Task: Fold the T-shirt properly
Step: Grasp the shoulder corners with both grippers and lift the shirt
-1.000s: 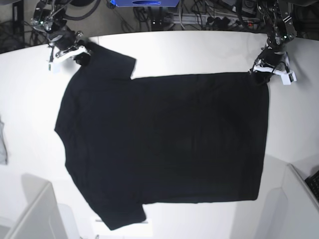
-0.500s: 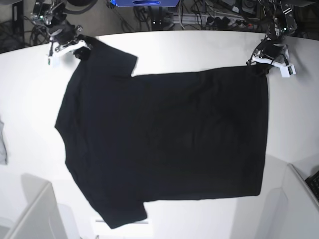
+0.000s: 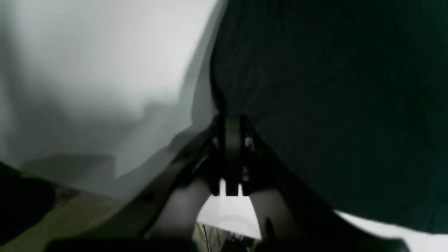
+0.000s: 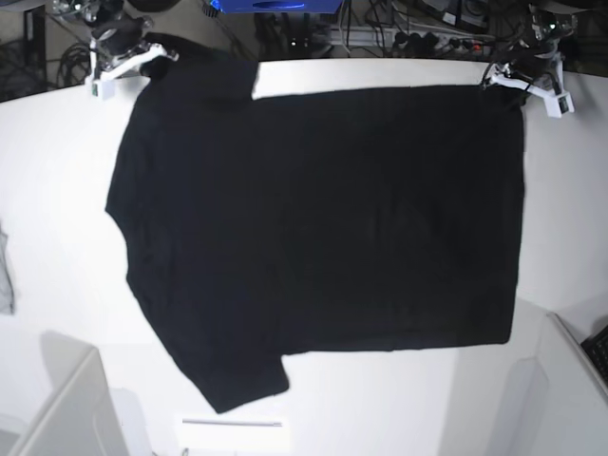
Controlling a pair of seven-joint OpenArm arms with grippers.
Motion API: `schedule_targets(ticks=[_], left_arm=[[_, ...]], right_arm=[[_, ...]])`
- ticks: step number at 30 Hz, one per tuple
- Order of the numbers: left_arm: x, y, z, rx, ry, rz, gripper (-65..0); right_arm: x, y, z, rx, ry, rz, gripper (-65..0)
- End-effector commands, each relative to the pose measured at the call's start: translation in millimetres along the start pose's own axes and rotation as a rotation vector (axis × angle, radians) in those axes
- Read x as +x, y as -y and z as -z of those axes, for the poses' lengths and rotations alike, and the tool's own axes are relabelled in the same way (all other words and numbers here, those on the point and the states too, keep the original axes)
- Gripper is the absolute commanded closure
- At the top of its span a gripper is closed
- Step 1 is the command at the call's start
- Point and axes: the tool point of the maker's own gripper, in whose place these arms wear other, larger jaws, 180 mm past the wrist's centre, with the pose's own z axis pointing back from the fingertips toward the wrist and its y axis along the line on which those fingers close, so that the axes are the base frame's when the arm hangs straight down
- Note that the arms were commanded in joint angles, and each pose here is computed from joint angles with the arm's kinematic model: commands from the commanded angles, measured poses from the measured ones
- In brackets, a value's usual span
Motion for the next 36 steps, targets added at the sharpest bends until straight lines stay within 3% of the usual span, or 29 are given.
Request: schedule_targets(ticks=[1,9,20,28,36], left_arm=[[12.4,2.2,-4.5,-0.011,0.035,0.021,0.0],[16.7,13.8,-9.6,-0.036,0.048,0.035,0.0],[45.8,35.5,-21.4,-0.082,0.131,0.069,0.0],[58.6,42.3,-18.1,-0.097,0.166,0.066,0.0],[74.5,49.0,-13.9,-0.11,0.208,0.056,0.0]], right_arm=[[11.7,-3.4,-6.4,0.008,0.043,-0.02,0.0],[34.3,-18.2,-17.7,0.027,0.11,-0.066,0.0],[69.0,-45.7,-31.1,0.203,0.196,-0.033,0.0],[95.8,-52.0,-31.6,0.228,0.25,-0.068,0.0],[116.3,-69.0,-23.8,0.263,0.227,-0.111,0.0]])
